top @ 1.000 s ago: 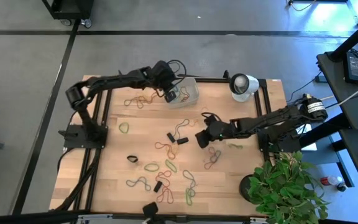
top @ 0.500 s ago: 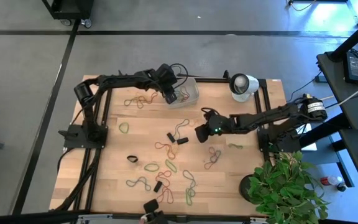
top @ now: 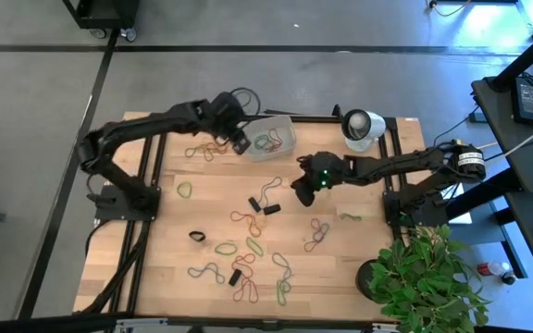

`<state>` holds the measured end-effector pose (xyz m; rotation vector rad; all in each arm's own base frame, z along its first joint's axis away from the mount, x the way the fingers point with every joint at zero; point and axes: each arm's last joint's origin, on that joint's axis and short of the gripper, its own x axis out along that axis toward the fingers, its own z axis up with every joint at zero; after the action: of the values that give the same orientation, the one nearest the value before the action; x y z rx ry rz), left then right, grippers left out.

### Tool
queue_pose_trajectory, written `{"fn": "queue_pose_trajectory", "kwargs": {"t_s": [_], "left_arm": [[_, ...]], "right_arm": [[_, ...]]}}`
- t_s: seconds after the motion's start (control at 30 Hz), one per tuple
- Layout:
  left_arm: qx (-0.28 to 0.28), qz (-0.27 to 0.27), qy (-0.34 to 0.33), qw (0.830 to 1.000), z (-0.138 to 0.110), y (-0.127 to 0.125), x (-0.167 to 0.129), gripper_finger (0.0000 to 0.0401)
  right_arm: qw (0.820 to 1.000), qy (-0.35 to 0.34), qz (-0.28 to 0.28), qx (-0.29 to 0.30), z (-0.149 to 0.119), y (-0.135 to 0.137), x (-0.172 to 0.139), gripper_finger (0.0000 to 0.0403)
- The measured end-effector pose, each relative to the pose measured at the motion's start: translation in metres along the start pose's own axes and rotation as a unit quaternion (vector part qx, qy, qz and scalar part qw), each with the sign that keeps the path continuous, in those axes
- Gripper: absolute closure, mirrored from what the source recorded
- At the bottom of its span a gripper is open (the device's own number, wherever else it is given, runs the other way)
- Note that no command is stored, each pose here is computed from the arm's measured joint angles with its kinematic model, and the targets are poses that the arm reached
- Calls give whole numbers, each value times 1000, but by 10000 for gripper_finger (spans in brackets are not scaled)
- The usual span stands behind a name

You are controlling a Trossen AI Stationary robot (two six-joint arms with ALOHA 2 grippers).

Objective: Pick and place rubber bands into bin
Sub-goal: Put the black rubber band into the gray bin

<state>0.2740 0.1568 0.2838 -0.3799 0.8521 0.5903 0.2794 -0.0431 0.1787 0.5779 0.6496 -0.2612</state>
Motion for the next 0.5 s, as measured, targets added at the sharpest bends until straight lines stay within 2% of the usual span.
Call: {"fn": "queue_pose_trajectory", "kwargs": {"t_s": [0.17,0.3,0.5], "left_arm": [[-36,-24,23,999,-53,-17,-14,305],[-74,-46,14,996,-97,-30,-22,320],[-90,-46,-1,995,-142,-41,-32,326]], "right_arm": [[994,-15,3,-110,5,-3,0,333],[986,-22,11,-167,8,-1,-1,331],[969,-2,44,-245,13,19,4,290]]}}
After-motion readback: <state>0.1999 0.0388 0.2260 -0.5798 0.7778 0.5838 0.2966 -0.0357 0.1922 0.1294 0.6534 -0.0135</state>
